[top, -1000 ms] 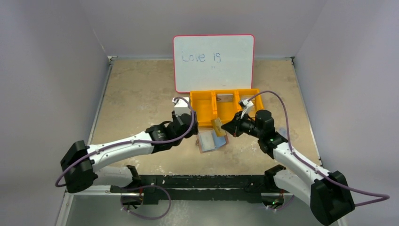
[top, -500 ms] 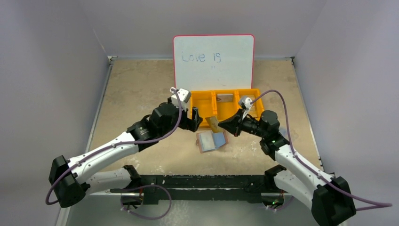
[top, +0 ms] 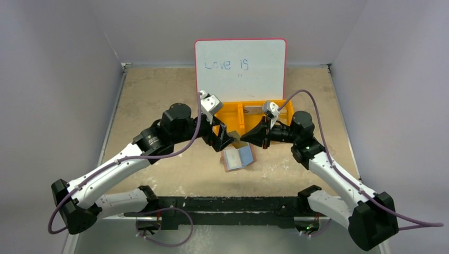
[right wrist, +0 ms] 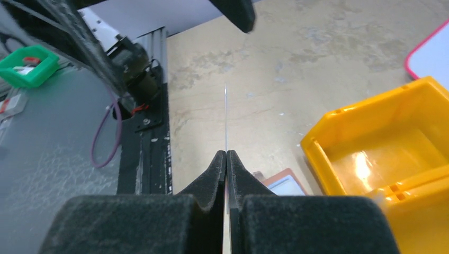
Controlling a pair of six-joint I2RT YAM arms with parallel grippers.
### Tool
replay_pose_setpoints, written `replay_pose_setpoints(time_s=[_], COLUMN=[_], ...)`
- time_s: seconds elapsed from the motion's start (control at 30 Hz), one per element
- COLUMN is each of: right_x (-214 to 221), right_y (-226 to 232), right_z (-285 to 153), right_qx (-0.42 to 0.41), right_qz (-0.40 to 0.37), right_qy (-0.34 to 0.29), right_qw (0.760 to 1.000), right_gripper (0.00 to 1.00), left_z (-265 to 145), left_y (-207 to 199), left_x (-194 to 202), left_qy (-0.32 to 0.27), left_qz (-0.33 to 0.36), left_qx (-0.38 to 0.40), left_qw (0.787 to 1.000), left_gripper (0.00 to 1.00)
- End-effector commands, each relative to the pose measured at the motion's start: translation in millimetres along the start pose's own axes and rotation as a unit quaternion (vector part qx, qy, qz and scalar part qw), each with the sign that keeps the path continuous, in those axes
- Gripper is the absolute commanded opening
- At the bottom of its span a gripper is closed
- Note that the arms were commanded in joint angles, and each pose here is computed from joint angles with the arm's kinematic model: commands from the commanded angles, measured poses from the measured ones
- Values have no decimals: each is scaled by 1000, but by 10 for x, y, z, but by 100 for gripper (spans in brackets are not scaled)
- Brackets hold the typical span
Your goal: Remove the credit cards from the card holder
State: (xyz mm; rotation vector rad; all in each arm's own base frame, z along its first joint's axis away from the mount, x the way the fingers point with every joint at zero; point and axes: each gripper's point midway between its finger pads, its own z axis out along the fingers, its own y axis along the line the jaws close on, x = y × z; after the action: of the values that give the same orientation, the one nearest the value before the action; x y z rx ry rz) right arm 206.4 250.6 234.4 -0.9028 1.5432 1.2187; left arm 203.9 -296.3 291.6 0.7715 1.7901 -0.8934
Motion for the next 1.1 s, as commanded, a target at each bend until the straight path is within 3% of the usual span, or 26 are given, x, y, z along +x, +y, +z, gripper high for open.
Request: replay_pose_setpoints(time_s=[0.0, 0.4, 0.6, 0.8, 0.97, 1.07], right_x=[-133, -159, -178, -208, -272, -324], right_y=[257, 383, 383, 355, 323, 312], right_z=[6, 7, 17, 47, 62, 78], right_qx=[-78, -131, -139, -142, -132, -132], right_qz=[-33, -36, -39, -33, -35, -43], right_qy=[7, 26, 31, 37, 39, 36], right_qw=[996, 990, 989, 989, 990, 990], right_gripper=[0, 0, 0, 0, 38, 44], left_z=[34, 112, 101, 97, 86, 59], left_y=[-139, -203, -243, -231, -207, -215], left_x=[-5, 206, 226, 240, 187, 142], left_qy=[25, 84, 88, 90, 69, 43], left_qz=[28, 46, 53, 59, 52, 44], left_qx=[53, 93, 107, 106, 93, 89], left_qw=[998, 991, 989, 989, 992, 994], left_gripper=[95, 66, 39, 0, 0, 0])
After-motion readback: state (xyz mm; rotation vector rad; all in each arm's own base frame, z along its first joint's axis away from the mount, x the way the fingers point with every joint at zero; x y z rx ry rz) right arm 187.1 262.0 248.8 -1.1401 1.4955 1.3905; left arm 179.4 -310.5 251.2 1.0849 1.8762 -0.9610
